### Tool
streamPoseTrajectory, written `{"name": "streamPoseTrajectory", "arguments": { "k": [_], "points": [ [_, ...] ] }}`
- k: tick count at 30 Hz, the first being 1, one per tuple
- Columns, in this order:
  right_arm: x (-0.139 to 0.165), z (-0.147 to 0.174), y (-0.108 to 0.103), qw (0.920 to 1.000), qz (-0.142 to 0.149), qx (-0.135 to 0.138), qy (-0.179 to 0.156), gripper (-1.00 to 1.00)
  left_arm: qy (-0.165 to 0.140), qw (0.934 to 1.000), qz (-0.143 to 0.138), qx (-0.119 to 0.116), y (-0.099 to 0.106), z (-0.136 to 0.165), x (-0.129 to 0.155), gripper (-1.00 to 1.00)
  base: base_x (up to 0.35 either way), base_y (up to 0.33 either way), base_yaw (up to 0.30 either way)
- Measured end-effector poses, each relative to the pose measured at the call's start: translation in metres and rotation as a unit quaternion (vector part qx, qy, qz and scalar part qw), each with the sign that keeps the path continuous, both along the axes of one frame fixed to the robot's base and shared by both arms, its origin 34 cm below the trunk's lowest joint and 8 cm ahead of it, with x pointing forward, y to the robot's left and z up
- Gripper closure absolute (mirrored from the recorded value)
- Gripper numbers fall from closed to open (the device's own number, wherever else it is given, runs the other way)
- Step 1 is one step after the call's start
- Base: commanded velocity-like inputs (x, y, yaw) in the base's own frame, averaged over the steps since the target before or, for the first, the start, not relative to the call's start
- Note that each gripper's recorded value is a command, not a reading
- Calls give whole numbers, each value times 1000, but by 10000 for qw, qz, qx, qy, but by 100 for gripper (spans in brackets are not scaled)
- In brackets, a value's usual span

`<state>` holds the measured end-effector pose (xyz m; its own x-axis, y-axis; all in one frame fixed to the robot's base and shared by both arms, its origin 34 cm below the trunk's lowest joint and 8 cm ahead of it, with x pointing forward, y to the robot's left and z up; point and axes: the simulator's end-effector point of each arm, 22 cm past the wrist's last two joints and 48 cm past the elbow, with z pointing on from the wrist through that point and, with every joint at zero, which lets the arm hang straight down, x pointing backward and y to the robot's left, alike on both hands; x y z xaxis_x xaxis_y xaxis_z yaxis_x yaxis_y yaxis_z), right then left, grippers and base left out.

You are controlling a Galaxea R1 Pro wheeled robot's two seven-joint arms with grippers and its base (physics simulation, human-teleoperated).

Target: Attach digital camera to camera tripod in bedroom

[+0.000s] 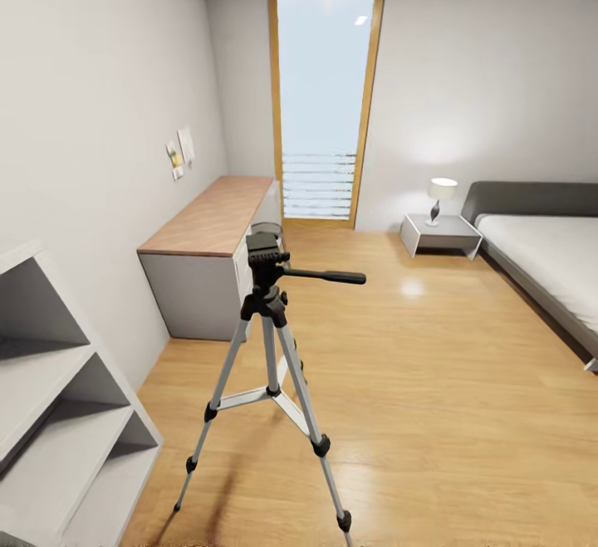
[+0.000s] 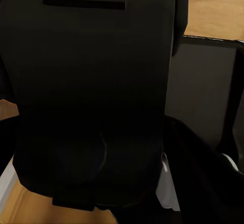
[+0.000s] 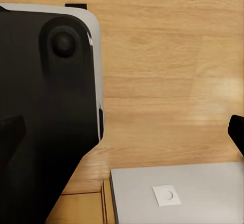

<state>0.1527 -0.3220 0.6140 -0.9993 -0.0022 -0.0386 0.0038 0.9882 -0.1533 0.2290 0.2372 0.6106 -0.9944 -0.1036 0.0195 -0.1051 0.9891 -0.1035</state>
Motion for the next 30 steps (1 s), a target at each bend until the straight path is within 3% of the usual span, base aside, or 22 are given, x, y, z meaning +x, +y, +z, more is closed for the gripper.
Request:
{"name": "streamPoseTrajectory", "arguments": {
  "k": [30],
  "points": [
    [-18,-2,1,9997,2,4,237,-100,238,9997,4,0,0,-5,-19,100,0,0,0]
  ]
}}
